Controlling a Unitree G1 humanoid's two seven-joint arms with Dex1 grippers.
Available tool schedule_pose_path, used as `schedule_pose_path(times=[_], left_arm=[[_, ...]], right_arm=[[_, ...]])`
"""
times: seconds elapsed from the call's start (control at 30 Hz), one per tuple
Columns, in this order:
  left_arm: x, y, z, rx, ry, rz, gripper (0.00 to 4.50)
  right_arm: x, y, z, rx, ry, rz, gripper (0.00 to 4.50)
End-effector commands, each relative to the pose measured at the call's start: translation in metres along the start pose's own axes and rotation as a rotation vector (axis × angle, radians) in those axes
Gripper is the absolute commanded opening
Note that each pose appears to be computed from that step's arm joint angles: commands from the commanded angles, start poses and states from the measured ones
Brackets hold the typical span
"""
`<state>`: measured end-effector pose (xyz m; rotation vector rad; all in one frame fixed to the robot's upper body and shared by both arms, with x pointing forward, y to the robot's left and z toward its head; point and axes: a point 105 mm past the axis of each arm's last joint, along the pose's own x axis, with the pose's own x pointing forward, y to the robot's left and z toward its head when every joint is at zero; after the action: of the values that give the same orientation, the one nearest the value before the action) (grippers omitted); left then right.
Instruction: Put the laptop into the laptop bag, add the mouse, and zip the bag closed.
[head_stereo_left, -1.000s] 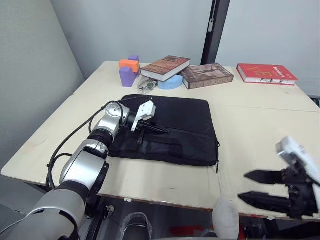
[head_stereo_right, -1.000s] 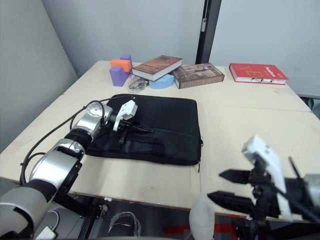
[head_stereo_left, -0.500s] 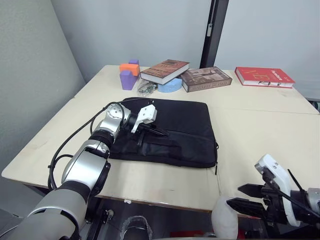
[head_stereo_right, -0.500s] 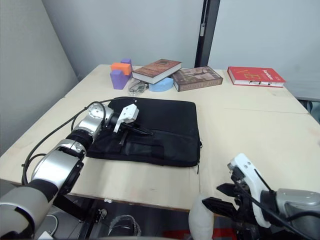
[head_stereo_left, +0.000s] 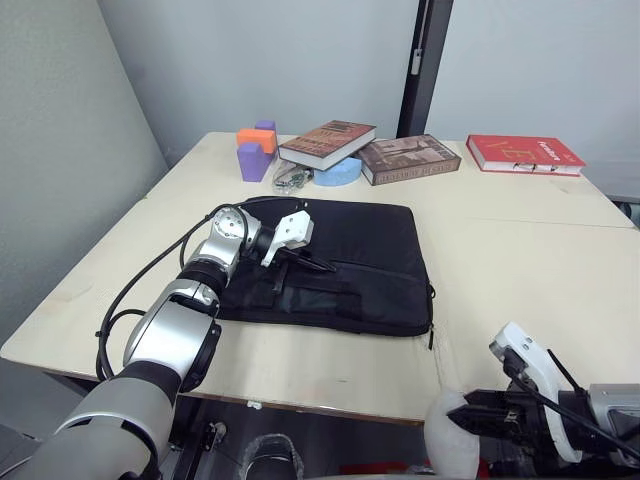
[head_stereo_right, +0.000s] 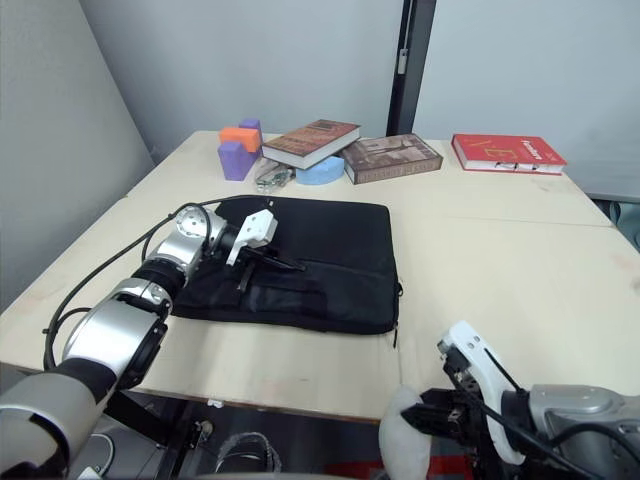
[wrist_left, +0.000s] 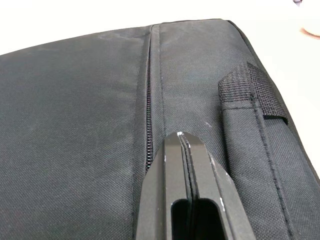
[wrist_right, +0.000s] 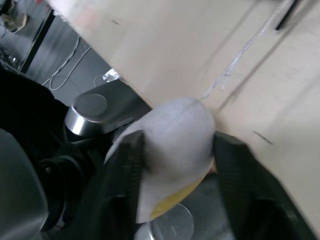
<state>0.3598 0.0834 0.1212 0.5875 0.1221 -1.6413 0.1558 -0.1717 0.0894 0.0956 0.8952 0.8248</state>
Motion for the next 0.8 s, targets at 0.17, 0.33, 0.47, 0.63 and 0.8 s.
schedule_pose_path(times=[0.17, 0.33, 0.47, 0.63, 0.8], left_arm=[[0.011, -0.021, -0.033, -0.101, 0.106, -0.083, 0.00], [0.012, -0.026, -0.036, -0.094, 0.127, -0.107, 0.00], [0.012, -0.033, -0.046, -0.061, 0.190, -0.135, 0.00], [0.013, -0.036, -0.051, -0.039, 0.221, -0.148, 0.00], [0.011, -0.046, -0.064, 0.002, 0.295, -0.184, 0.00]], right_arm=[[-0.005, 0.002, 0.004, -0.050, 0.008, 0.015, 0.06], [-0.028, -0.020, 0.039, -0.177, -0.027, -0.122, 0.06], [-0.045, -0.027, 0.068, -0.331, -0.003, -0.198, 0.06], [-0.048, -0.042, 0.085, -0.415, 0.053, -0.272, 0.06], [-0.044, -0.082, 0.093, -0.438, 0.088, -0.452, 0.06]])
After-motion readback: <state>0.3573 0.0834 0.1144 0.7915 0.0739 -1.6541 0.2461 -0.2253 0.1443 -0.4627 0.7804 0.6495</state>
